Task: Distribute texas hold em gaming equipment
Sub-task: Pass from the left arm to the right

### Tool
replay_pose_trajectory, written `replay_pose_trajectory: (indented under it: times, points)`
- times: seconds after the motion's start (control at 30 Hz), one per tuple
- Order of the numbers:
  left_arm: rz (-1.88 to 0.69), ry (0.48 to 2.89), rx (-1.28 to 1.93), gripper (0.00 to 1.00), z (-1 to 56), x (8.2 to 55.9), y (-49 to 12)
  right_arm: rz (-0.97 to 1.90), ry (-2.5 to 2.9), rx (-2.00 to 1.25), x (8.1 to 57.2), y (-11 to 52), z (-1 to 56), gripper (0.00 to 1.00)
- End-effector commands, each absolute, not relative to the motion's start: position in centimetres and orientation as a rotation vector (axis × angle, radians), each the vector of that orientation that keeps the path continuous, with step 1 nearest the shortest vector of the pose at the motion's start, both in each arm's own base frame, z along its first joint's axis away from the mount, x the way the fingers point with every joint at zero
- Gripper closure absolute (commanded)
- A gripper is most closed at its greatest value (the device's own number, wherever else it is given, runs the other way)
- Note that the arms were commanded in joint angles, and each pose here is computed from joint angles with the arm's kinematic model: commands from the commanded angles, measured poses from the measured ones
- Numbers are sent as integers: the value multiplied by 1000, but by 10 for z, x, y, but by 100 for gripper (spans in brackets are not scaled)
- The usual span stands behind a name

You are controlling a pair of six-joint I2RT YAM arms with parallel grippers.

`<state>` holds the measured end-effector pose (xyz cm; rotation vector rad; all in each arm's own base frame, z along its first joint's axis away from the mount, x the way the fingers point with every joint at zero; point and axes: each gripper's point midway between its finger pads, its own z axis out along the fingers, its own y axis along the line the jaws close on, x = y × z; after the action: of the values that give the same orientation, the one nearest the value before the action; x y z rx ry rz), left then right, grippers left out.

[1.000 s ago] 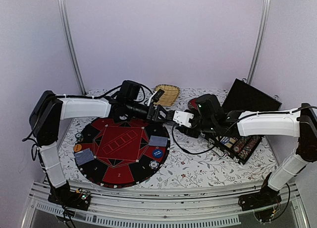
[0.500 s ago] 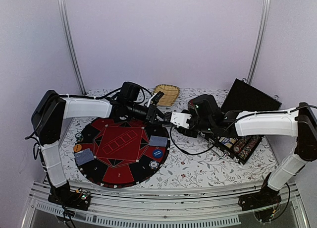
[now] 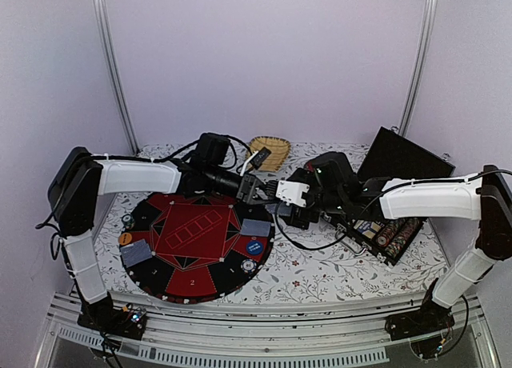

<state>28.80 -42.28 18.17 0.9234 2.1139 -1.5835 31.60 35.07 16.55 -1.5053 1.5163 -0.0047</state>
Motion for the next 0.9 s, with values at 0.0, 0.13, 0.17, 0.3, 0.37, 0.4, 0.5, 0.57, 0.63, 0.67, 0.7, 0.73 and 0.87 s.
replay_pose_trajectory:
  times: [0.0, 0.13, 0.17, 0.3, 0.37, 0.4, 0.5, 0.57, 0.63, 0.67, 0.7, 0.73, 0.87]
  points:
    - [-1575, 2061, 979, 100, 196, 281, -420, -2, 1529, -1501, 319, 349, 172, 8]
    - [-1575, 2069, 979, 100, 194, 281, -420, 14, 1516, -1502, 316, 350, 177, 31]
    - [-1580, 2068, 980, 100, 194, 281, -421, 18, 1515, -1505, 316, 351, 177, 36]
    - [-1602, 2056, 992, 90, 197, 279, -423, 13, 1526, -1506, 316, 350, 175, 47]
    - [-1600, 2047, 990, 79, 199, 280, -424, 11, 1533, -1502, 317, 350, 175, 48]
    - [-1594, 2044, 986, 76, 200, 282, -424, 10, 1536, -1498, 318, 350, 174, 49]
    - [-1524, 2070, 952, 70, 197, 291, -422, 17, 1535, -1492, 317, 350, 176, 49]
    - [-1441, 2110, 906, 70, 192, 301, -418, 17, 1536, -1488, 317, 350, 177, 49]
    - [-1349, 2145, 862, 71, 187, 310, -412, 11, 1538, -1482, 317, 348, 178, 49]
    - [-1328, 2144, 854, 72, 188, 312, -410, 7, 1539, -1480, 317, 347, 177, 49]
    - [-1325, 2142, 848, 73, 189, 313, -408, 4, 1538, -1482, 317, 346, 176, 48]
    - [-1329, 2137, 848, 73, 191, 313, -408, 2, 1537, -1482, 317, 346, 176, 48]
    - [-1342, 2119, 857, 72, 198, 311, -407, 0, 1541, -1478, 317, 345, 176, 48]
